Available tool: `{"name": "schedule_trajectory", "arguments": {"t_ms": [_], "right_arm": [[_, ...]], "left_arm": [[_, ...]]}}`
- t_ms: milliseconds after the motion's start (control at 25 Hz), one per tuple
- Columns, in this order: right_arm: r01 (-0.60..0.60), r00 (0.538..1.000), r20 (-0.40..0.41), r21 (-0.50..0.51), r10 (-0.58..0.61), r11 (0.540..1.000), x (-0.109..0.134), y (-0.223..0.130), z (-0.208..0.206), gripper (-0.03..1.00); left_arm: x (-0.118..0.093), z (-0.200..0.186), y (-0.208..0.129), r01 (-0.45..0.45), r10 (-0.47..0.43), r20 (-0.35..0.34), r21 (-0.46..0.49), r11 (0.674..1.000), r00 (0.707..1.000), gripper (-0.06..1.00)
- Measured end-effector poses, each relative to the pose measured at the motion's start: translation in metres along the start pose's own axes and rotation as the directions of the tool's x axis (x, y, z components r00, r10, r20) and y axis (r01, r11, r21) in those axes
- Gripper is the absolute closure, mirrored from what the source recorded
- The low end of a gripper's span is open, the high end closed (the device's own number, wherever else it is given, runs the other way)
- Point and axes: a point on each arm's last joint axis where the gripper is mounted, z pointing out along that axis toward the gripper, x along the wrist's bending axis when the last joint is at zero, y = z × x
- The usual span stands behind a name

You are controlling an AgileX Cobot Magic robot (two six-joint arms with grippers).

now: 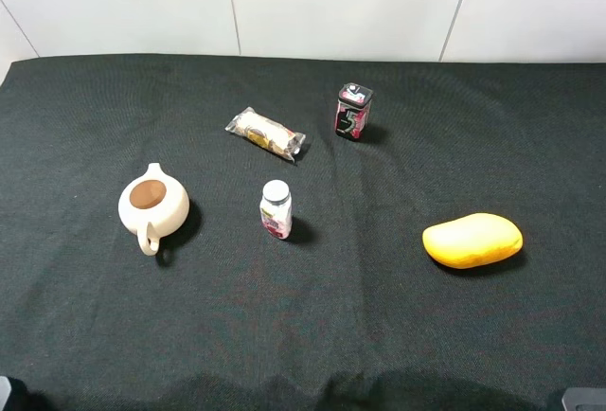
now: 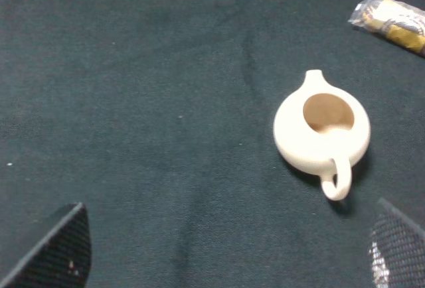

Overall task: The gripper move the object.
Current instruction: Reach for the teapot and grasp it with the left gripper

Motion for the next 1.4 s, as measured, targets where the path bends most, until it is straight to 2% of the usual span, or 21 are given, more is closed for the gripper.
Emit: {"name": "schedule_trajectory", "arguments": {"t_ms": [440,760,960,1160,1400], "right_arm": [[0.0,1.0,0.0,0.0,0.0,1.0,0.0,0.0,0.0,0.27],[0.0,1.0,0.0,0.0,0.0,1.0,0.0,0.0,0.0,0.27],[0.0,1.0,0.0,0.0,0.0,1.0,0.0,0.0,0.0,0.27],[0.0,1.0,0.0,0.0,0.0,1.0,0.0,0.0,0.0,0.27],[0.0,1.0,0.0,0.0,0.0,1.0,0.0,0.0,0.0,0.27]], "left_arm": [[-0.001,0.0,0.0,0.004,-0.004,0.008,0.0,1.0,1.0,0.08],[-0.001,0.022,0.023,0.01,-0.011,0.004,0.178,0.984,1.0,0.08],[-0.001,0.045,0.037,0.014,-0.014,-0.002,0.32,0.947,1.0,0.08],[0.0,0.074,0.047,0.019,-0.018,-0.008,0.459,0.888,1.0,0.08],[0.0,0.104,0.053,0.024,-0.02,-0.014,0.527,0.85,1.0,0.08]]}}
